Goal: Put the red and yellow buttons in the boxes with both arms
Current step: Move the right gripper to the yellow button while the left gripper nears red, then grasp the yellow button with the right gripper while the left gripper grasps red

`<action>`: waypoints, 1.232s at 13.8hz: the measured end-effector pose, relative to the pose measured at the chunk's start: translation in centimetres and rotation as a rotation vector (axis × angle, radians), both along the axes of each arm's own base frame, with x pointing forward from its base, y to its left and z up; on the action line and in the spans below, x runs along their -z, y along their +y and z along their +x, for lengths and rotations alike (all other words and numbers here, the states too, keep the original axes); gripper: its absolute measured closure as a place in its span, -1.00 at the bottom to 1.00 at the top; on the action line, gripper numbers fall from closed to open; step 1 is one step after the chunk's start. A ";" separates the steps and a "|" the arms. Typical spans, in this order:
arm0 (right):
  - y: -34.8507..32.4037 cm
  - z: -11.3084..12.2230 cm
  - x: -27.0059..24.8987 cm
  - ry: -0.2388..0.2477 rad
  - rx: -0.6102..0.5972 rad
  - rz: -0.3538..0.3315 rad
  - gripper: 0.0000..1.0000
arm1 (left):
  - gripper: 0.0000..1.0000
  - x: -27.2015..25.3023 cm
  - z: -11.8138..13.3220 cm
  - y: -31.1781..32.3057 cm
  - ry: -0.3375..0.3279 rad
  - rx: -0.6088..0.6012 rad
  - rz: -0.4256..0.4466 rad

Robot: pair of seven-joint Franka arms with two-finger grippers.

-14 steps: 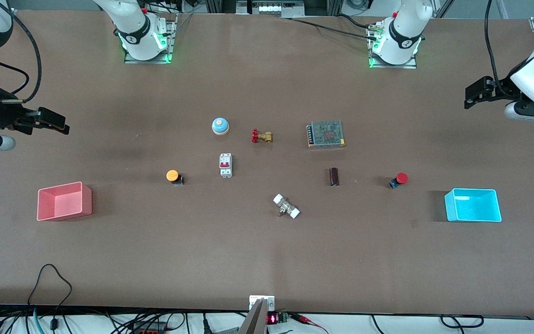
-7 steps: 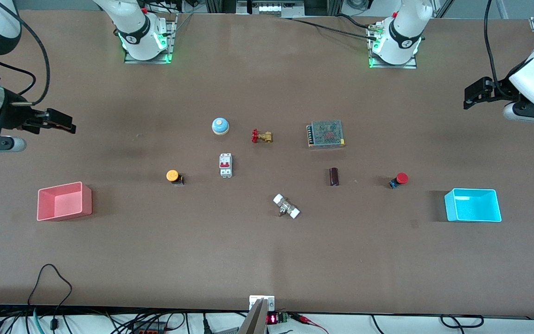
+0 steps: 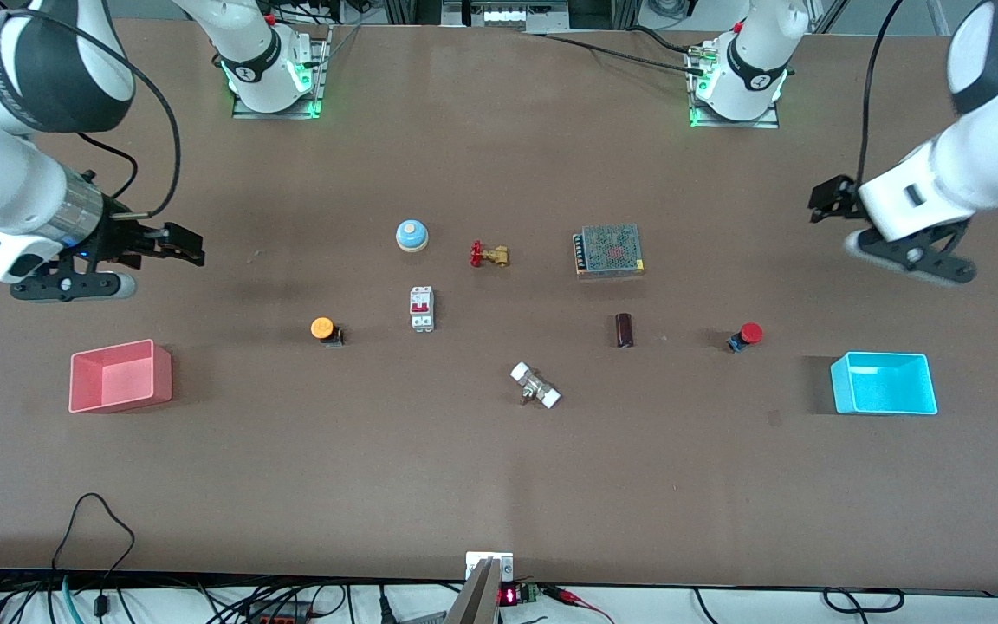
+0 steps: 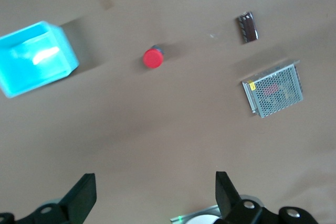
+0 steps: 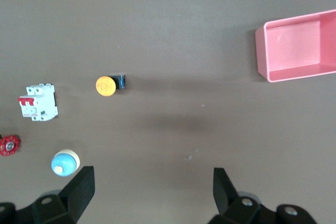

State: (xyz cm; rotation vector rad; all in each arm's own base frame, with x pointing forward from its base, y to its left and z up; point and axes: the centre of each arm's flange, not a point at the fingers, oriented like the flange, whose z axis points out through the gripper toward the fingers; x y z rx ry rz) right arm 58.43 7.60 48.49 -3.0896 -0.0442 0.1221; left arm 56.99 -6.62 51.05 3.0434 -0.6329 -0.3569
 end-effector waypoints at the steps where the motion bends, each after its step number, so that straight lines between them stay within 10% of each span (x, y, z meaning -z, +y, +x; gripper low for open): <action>1: 1.2 0.1 0.9 -0.015 -0.001 0.003 -1.00 | -1.00 1.8 0.8 -0.5 0.013 0.068 -0.015; 17: 10.5 0.9 21.3 -0.147 0.026 0.040 -1.00 | -1.00 28.1 2.7 -0.8 -0.135 0.591 -0.071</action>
